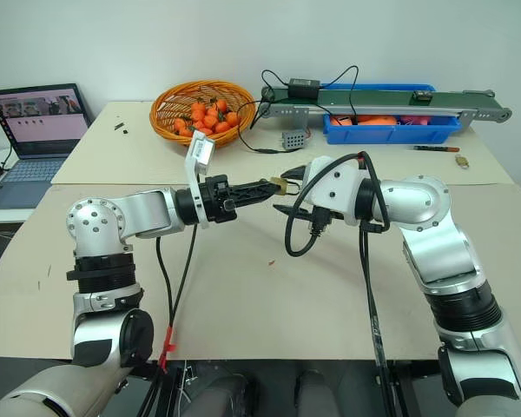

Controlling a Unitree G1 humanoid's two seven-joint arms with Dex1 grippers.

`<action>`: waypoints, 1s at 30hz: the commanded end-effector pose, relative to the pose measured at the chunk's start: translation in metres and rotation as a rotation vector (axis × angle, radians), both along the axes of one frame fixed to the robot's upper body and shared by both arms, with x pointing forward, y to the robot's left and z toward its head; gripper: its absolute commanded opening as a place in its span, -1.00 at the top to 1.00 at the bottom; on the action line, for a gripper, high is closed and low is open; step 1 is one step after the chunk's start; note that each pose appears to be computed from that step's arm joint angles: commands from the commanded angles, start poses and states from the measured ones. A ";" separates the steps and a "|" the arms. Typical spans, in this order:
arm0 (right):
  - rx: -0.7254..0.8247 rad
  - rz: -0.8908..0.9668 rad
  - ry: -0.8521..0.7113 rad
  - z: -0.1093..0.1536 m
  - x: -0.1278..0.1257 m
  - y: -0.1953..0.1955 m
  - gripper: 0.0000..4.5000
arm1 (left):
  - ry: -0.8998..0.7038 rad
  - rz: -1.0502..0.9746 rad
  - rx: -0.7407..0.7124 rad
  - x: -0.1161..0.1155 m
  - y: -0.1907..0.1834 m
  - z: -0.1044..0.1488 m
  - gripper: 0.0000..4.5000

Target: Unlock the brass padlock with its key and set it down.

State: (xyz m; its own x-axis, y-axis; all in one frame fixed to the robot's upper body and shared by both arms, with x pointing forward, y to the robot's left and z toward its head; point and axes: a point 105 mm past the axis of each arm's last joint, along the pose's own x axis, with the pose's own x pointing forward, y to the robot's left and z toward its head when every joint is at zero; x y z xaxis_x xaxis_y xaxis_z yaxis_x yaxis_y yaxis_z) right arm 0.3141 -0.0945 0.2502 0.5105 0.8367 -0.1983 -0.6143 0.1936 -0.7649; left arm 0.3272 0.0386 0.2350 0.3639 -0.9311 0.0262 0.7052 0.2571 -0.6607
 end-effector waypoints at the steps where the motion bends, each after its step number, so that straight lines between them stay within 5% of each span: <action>1: -0.017 -0.022 -0.038 0.010 -0.002 -0.008 -0.98 | -0.069 -0.018 -0.029 -0.006 0.000 0.017 0.99; 11: 0.033 -0.156 0.162 0.000 0.009 -0.063 -0.98 | -0.074 -0.012 0.023 -0.008 0.011 0.014 0.99; 22: 0.154 -0.148 0.285 -0.017 0.007 -0.058 -0.98 | -0.050 0.013 0.010 -0.008 0.009 0.013 0.99; 30: 0.137 -0.148 0.286 -0.048 0.011 -0.051 0.04 | -0.016 0.036 -0.019 -0.010 0.009 0.009 0.99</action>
